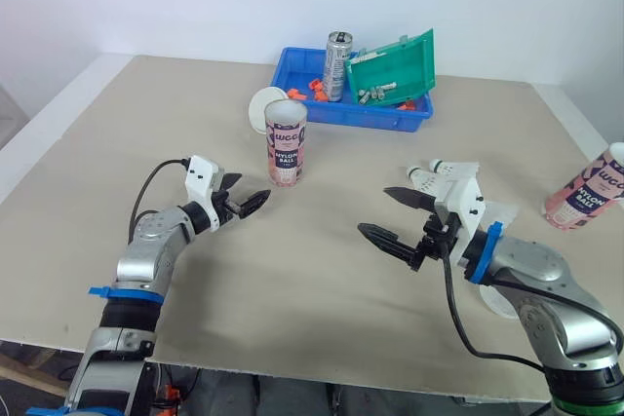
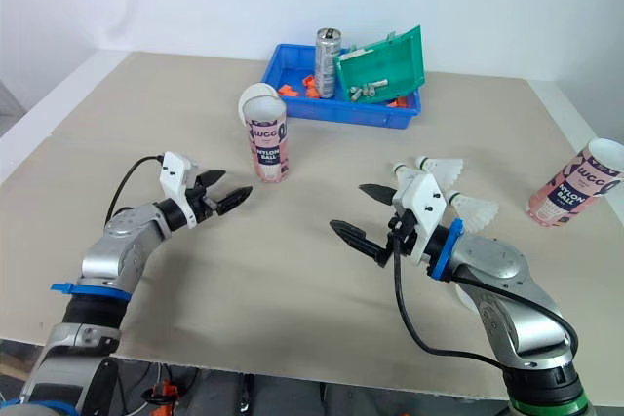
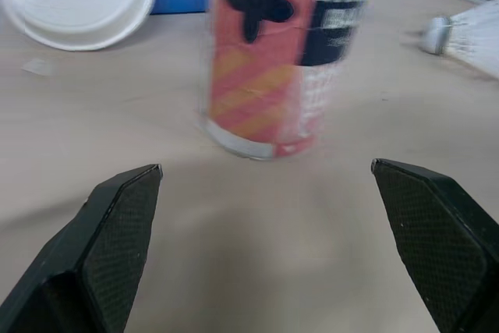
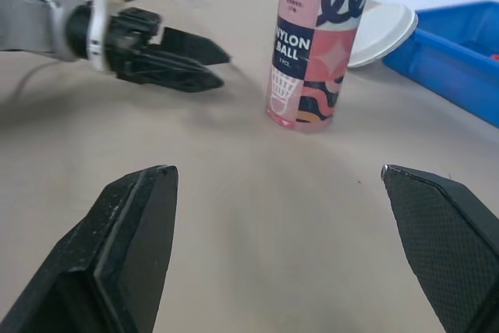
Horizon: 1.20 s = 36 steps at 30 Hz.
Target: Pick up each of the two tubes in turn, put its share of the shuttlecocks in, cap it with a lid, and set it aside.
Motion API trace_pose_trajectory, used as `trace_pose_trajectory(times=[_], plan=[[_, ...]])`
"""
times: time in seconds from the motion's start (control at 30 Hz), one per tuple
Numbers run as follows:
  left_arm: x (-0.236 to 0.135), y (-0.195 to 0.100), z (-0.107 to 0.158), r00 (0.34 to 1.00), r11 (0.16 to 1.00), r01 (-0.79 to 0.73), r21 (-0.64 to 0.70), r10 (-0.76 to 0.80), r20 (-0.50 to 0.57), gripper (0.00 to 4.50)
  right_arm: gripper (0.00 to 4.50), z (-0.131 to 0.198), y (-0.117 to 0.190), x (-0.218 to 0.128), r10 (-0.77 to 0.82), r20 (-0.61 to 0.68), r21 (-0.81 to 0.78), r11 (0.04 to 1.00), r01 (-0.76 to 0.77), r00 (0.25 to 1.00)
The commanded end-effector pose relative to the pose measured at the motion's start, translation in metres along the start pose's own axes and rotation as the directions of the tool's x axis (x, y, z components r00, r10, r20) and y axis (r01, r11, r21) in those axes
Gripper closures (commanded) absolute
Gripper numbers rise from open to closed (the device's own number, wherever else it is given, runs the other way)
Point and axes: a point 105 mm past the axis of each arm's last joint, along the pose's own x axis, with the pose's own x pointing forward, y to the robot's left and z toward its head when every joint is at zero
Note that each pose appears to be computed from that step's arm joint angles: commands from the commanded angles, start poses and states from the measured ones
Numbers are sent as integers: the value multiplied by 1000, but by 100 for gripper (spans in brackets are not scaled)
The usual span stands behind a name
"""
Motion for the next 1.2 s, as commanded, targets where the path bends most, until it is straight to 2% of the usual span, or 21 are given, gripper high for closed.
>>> trace_pose_trajectory(times=[0.03, 0.5, 0.87, 1.2], plan=[[14, 0, 8, 999, 998, 30, 63, -32, 29, 0, 3, 17, 3, -6, -23, 41, -48, 999, 25, 999], [58, 3, 11, 994, 989, 107, 98, -107, -13, 0, 3, 23, 6, -13, -56, 24, -80, 995, 58, 998], [72, -2, 11, 995, 991, 100, 91, -98, -32, 0, 3, 30, 7, -15, -60, 26, -100, 993, 62, 998], [81, -8, 18, 996, 995, 84, 59, -84, 0, 0, 3, 31, 6, -17, -76, 18, -109, 991, 77, 997]])
